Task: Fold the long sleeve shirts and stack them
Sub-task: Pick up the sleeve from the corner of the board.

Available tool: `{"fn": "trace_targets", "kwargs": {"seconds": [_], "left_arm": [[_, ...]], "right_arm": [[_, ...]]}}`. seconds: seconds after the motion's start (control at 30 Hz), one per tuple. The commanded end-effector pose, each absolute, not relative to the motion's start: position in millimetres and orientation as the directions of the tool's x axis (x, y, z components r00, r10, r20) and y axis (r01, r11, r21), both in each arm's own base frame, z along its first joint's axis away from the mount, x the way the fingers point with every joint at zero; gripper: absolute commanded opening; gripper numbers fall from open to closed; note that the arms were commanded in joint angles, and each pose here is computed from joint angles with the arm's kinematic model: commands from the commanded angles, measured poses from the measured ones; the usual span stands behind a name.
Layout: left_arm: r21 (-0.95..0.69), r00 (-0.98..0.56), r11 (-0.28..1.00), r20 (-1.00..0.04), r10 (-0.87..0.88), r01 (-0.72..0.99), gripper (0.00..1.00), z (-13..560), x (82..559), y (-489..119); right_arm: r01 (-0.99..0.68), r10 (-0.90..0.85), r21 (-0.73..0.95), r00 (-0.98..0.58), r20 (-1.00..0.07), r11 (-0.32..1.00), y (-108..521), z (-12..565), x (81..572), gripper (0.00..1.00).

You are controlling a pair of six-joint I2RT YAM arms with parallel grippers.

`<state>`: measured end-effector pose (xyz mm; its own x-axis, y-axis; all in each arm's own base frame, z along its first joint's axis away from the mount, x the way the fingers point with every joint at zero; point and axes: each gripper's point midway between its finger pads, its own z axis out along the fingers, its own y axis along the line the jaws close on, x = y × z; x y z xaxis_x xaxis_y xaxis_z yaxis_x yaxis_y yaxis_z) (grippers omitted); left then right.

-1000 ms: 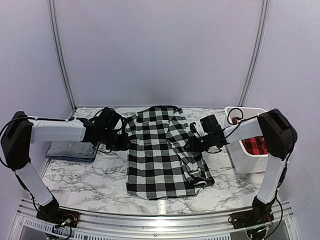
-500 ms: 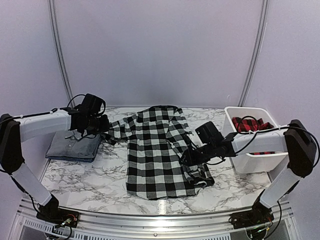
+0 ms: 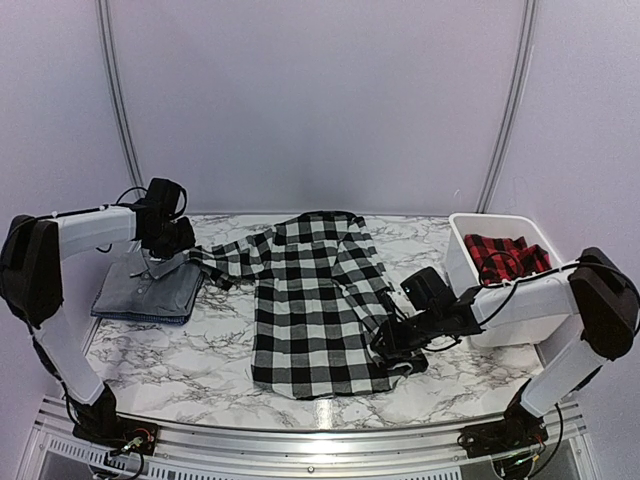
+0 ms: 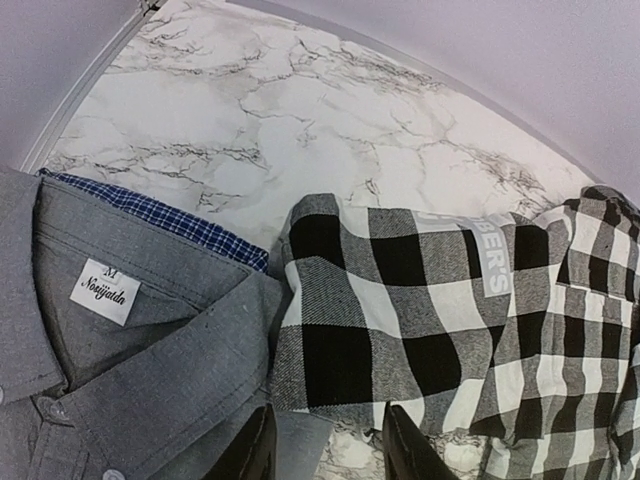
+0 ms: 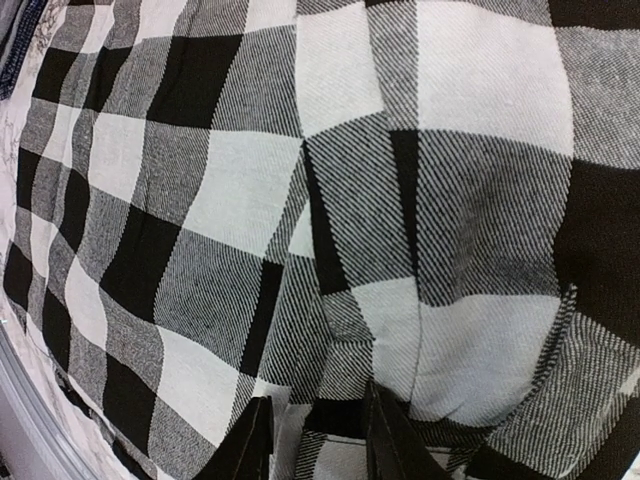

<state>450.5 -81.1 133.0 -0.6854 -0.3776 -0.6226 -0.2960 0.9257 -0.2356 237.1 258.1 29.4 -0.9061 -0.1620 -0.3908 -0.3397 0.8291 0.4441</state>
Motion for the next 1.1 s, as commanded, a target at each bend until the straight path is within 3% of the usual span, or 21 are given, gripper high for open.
{"fn": "trace_targets", "kwargs": {"seconds": [0.0, 0.57, 0.87, 1.07], "left_arm": [[-0.233, -0.727, 0.93, -0.58, -0.368, -0.284, 0.39, 118.3, 456.6, -78.7], [-0.213, -0.766, 0.928, -0.523, -0.373, -0.307, 0.39, 79.8, 473.8, -76.1], [-0.322, -0.756, 0.923, -0.545, -0.363, -0.211, 0.08, 109.5, 481.9, -103.0], [-0.405, -0.765, 0.91, -0.614, -0.197, 0.091, 0.0, 160.4, 468.2, -183.4]], "right_arm": [[-0.32, -0.15, 0.469, -0.919, -0.363, 0.823, 258.7, 26.2, 229.9, 0.31], [-0.403, -0.152, 0.446, -0.854, -0.498, 0.799, 271.5, 99.4, 254.8, 0.35], [-0.41, -0.131, 0.433, -0.83, -0.543, 0.803, 271.1, 120.2, 263.4, 0.34], [-0.398, -0.113, 0.408, -0.815, -0.568, 0.821, 269.8, 125.4, 273.2, 0.33]]}}
